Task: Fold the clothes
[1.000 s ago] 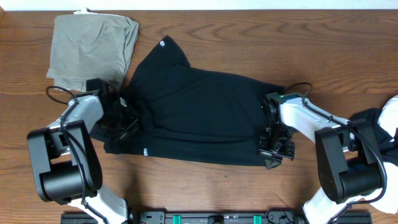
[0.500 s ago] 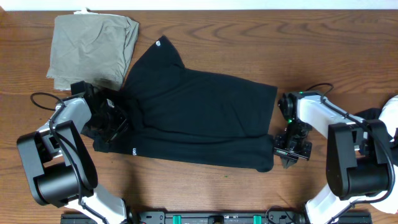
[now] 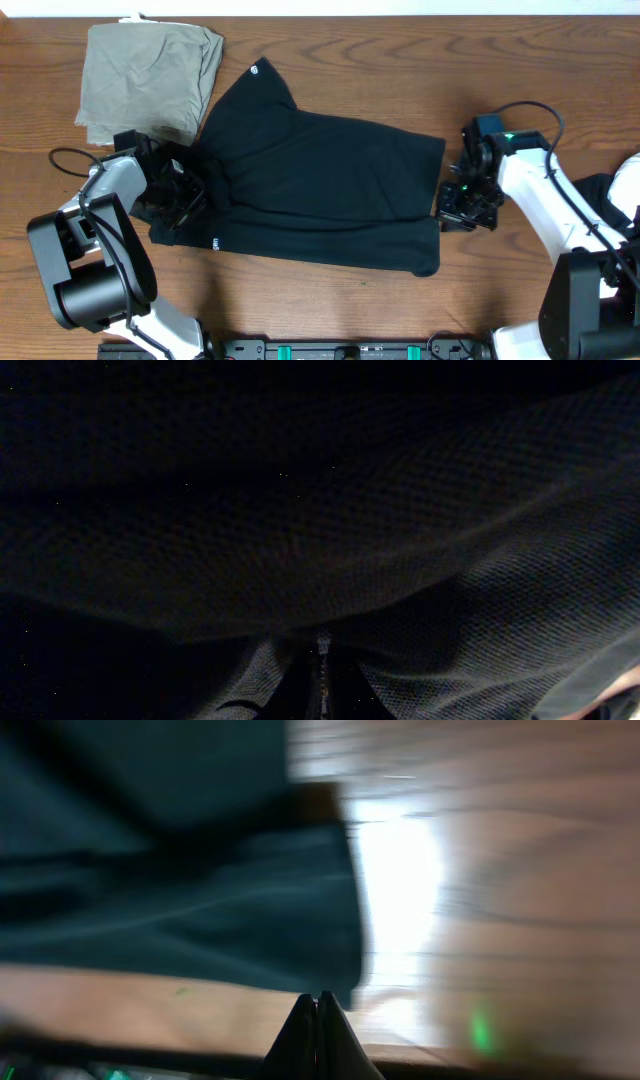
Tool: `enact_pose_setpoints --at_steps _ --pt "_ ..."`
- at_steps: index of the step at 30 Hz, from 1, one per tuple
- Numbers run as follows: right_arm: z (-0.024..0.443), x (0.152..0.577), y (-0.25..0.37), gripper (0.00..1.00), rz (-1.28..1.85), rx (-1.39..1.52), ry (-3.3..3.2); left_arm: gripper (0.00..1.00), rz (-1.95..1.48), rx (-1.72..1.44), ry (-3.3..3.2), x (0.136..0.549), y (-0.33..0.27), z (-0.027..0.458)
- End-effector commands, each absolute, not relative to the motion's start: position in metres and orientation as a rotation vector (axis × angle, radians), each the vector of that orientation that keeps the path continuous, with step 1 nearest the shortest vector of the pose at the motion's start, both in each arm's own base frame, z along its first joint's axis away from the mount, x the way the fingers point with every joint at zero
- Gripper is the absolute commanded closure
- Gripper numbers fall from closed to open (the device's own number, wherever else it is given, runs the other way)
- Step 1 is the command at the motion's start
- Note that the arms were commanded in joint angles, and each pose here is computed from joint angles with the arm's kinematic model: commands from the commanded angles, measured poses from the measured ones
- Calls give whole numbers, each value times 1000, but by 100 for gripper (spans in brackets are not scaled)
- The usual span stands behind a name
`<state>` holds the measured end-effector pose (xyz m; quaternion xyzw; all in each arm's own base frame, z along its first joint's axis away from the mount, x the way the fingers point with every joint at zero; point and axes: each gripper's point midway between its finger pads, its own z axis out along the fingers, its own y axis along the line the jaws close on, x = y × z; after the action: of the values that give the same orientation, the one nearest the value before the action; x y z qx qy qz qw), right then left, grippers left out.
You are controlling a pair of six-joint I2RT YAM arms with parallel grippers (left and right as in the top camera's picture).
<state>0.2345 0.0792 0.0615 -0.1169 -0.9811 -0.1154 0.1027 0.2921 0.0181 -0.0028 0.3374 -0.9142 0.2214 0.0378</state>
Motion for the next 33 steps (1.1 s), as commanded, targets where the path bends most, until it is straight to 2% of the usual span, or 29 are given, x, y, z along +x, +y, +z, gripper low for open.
enact_pose_setpoints --at_steps 1,12,14,16,20,24,27,30,33 --pt "67 240 103 98 -493 -212 -2909 94 447 990 -2814 276 40 -21" --pt "66 271 107 95 -555 -254 -3017 94 472 994 -2973 293 46 44" --pt "66 278 108 91 -571 -250 -3043 94 479 998 -3026 293 46 62" --pt "67 285 109 82 -591 -242 -3071 93 490 1003 -3094 295 47 82" --pt "72 303 114 55 -650 -222 -3134 72 516 976 -3253 303 43 120" --pt "97 330 123 39 -768 -187 -3203 47 551 885 -3376 317 30 149" --pt "127 355 123 17 -804 -129 -3293 34 581 791 -3437 334 16 168" --pt "155 377 115 9 -795 -143 -3387 28 611 716 -3476 355 4 183" --pt "177 397 104 9 -805 -172 -3457 27 650 670 -3493 384 -8 195"
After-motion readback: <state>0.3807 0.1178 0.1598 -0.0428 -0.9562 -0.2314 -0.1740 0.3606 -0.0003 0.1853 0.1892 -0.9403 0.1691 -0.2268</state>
